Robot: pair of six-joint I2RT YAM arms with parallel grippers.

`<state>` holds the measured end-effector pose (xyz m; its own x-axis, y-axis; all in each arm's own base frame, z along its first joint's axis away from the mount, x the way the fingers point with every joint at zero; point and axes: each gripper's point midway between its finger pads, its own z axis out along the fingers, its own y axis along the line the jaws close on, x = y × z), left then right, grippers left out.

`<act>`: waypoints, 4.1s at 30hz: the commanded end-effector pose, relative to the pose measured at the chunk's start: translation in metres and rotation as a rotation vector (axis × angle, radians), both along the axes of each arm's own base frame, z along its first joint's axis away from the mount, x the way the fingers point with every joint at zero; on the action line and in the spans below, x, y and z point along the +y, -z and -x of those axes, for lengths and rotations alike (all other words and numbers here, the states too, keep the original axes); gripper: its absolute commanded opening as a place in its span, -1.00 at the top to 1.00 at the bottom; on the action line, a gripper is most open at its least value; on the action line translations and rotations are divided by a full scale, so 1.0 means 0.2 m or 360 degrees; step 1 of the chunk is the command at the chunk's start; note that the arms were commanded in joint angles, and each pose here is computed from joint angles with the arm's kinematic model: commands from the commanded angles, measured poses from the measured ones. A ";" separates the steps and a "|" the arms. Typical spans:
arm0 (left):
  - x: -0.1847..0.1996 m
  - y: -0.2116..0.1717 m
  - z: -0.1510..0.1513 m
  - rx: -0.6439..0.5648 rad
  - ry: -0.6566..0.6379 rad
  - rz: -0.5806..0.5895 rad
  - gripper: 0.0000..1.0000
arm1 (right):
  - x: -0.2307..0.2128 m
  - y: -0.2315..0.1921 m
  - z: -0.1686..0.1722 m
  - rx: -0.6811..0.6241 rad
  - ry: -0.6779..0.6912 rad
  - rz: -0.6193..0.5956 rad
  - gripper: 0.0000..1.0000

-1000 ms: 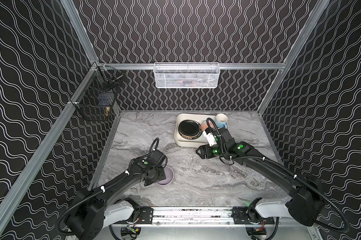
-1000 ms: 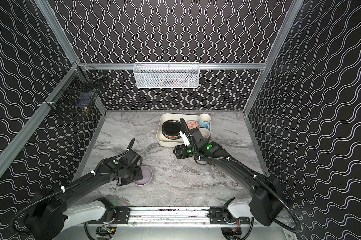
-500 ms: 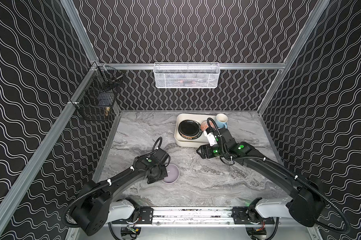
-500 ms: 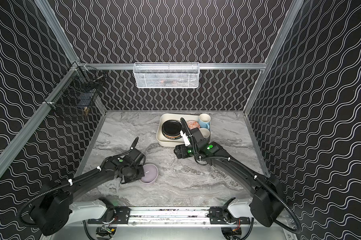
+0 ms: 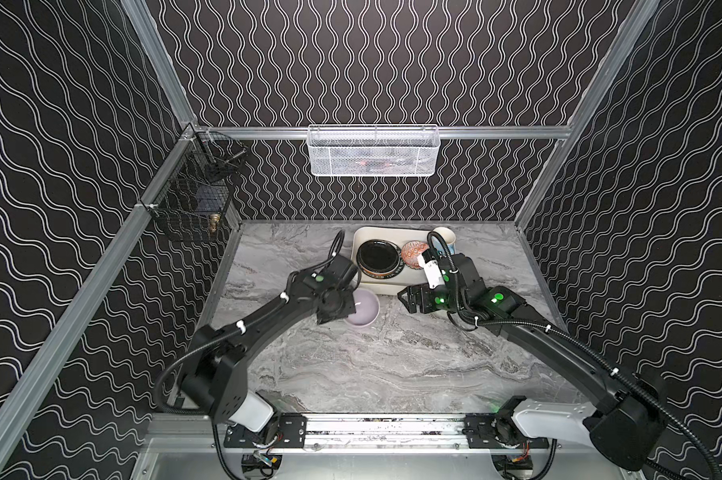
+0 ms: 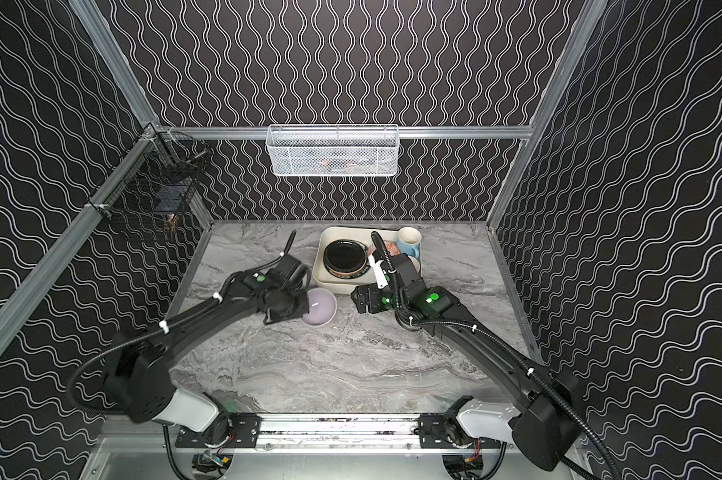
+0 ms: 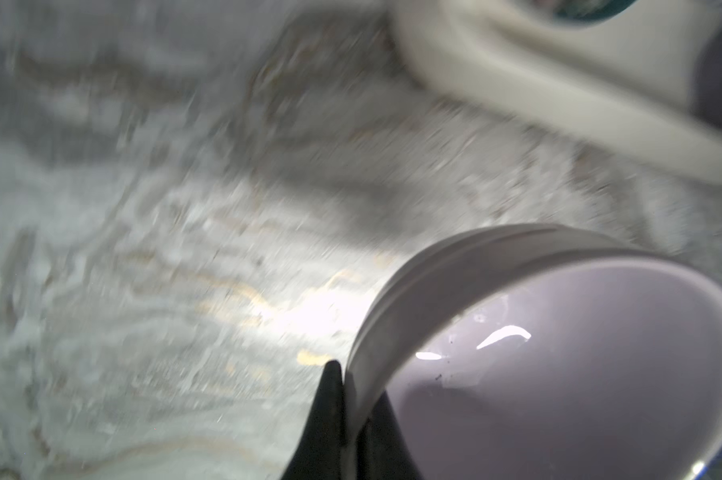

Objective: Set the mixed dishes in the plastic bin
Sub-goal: 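Lift the lavender bowl with the left gripper and carry it over the bin, then lower the lavender bowl onto the orange-patterned bowl and open the left gripper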

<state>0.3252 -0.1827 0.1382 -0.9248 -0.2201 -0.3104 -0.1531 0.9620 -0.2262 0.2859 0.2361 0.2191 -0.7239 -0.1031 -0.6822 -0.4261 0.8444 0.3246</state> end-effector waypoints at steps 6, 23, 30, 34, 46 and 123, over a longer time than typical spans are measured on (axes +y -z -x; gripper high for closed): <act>-0.30 -0.18 -0.46 -0.0165 0.0149 0.0065 1.00 | -0.16 -0.06 -0.02 -0.0042 0.0197 0.0003 -0.98; -0.71 0.01 -0.96 -0.0250 0.0214 0.0331 1.00 | -0.37 0.03 -0.01 0.0047 0.0359 0.0074 -0.98; -0.77 0.04 -1.04 -0.0327 0.0228 0.0390 1.00 | -0.42 0.10 -0.03 0.0093 0.0392 0.0099 -0.98; -0.80 0.03 -1.09 -0.0380 0.0221 0.0436 1.00 | -0.43 0.14 -0.04 0.0123 0.0403 0.0101 -0.98; -0.87 0.07 -1.16 -0.0423 0.0220 0.0526 0.99 | -0.50 0.15 -0.08 0.0143 0.0465 0.0092 -0.98; -0.59 -0.17 -1.07 -0.0523 0.0257 0.0484 -0.51 | -0.58 0.11 -0.12 0.0117 0.0596 0.0089 -0.98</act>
